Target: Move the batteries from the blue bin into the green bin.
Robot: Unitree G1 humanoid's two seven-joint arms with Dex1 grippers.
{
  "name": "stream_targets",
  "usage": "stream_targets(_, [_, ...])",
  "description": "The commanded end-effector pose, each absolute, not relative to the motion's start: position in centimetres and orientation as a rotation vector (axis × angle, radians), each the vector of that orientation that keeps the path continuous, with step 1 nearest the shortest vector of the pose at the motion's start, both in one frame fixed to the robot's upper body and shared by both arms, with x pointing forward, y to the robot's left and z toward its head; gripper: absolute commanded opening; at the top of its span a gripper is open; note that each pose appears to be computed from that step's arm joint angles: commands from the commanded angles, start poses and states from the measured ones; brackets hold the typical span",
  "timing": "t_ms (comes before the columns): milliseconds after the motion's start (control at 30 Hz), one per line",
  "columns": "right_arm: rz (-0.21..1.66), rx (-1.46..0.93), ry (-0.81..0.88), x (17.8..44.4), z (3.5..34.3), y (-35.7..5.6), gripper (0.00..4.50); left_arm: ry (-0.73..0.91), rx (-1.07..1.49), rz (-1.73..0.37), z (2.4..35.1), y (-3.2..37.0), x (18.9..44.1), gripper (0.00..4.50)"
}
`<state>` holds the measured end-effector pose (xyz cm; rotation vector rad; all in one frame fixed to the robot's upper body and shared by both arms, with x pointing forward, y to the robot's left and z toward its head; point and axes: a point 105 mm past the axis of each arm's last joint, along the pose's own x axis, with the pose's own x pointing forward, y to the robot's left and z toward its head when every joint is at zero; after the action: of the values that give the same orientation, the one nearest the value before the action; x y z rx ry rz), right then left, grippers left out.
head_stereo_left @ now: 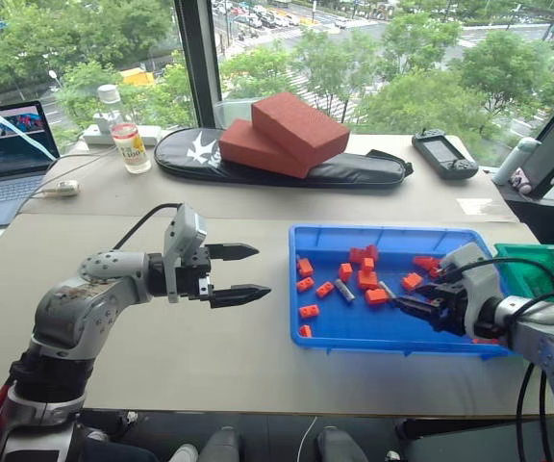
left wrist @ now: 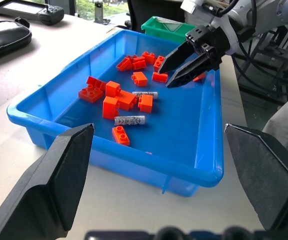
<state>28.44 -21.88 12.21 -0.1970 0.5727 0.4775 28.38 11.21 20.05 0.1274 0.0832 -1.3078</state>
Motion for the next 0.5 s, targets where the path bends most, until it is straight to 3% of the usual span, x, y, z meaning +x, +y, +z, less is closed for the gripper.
stream_targets(33, [0.418,-0.229,0.569,29.1,12.0,-22.8,3.10,0.038,0.145,-1.330,21.2,10.9,28.0,4.50])
stream_targets(500, [0.387,-0.252,0.588,30.8,10.6,-22.8,3.10,0.034,0.150,-1.324,21.2,10.9,27.8,4.50])
